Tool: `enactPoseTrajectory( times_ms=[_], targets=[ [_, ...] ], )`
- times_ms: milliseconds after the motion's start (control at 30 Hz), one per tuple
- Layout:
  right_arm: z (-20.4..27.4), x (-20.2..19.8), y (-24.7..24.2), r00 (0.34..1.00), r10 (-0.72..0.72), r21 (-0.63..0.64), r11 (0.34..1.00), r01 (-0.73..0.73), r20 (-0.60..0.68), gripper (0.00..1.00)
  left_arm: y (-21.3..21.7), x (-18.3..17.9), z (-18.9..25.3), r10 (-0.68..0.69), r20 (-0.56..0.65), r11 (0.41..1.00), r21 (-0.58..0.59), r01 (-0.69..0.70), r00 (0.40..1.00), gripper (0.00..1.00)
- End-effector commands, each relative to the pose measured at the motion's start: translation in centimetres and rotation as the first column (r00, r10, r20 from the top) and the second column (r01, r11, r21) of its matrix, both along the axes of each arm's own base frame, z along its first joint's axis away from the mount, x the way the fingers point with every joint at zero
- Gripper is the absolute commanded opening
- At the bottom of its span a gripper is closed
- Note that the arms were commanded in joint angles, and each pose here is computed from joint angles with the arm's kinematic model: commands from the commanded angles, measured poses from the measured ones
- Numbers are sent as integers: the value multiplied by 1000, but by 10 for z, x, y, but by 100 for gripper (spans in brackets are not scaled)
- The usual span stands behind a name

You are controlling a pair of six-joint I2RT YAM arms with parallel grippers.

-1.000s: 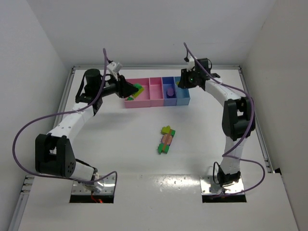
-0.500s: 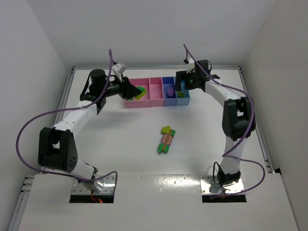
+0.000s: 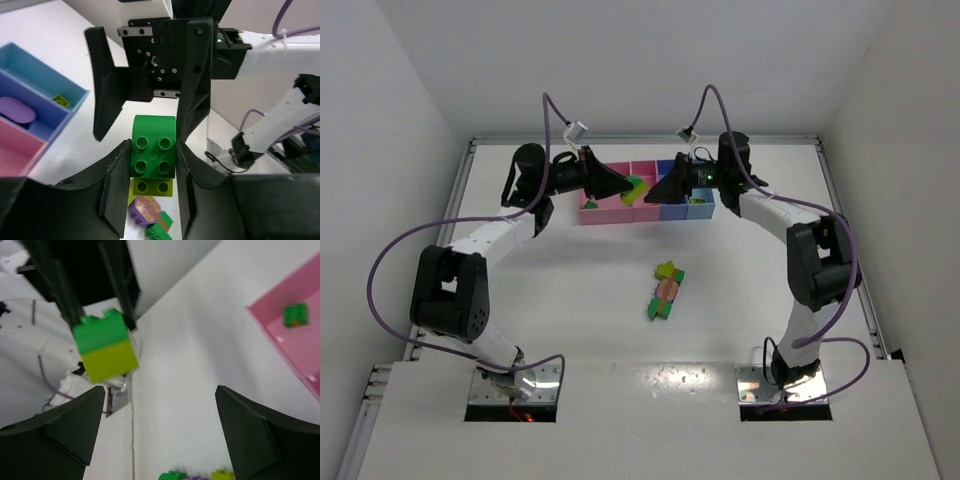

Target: Sort the legos into containers by color

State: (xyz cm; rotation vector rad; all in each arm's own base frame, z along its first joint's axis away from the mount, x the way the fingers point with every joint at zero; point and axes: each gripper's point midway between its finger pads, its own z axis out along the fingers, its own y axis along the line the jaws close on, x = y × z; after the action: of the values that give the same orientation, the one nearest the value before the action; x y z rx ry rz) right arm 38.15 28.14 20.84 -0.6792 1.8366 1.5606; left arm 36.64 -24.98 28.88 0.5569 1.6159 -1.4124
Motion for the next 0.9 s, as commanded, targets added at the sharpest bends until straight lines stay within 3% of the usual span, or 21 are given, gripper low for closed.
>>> enactPoseTrajectory(
  times_ms=[0, 333, 433, 467, 633, 733, 867],
  targets=[
    [53, -24, 6, 982, 121, 101, 985, -137, 148, 91, -11, -16, 17, -92, 38, 995, -44, 94, 995, 13],
    [69, -30, 14, 967, 147, 123, 977, -175, 208, 89, -20, -21, 15, -135, 24, 990, -46, 136, 991, 13],
    [69, -29, 14, 965, 157, 122, 975, -185, 208, 73, -20, -21, 11, -143, 16, 989, -43, 144, 990, 13],
    [70, -32, 18, 962, 166, 123, 973, -195, 218, 62, -20, -21, 11, -144, 15, 989, -43, 144, 990, 13],
    [65, -40, 21, 955, 211, 116, 964, -239, 210, 41, -21, -19, 14, -144, 25, 988, -48, 145, 989, 13],
    [63, -48, 22, 943, 257, 104, 953, -283, 209, 17, -15, -7, 15, -83, 23, 995, -59, 85, 996, 13],
    [56, -51, 16, 947, 258, 92, 956, -279, 192, 7, 5, 16, 21, 47, 20, 995, -85, -45, 999, 10]
  ],
)
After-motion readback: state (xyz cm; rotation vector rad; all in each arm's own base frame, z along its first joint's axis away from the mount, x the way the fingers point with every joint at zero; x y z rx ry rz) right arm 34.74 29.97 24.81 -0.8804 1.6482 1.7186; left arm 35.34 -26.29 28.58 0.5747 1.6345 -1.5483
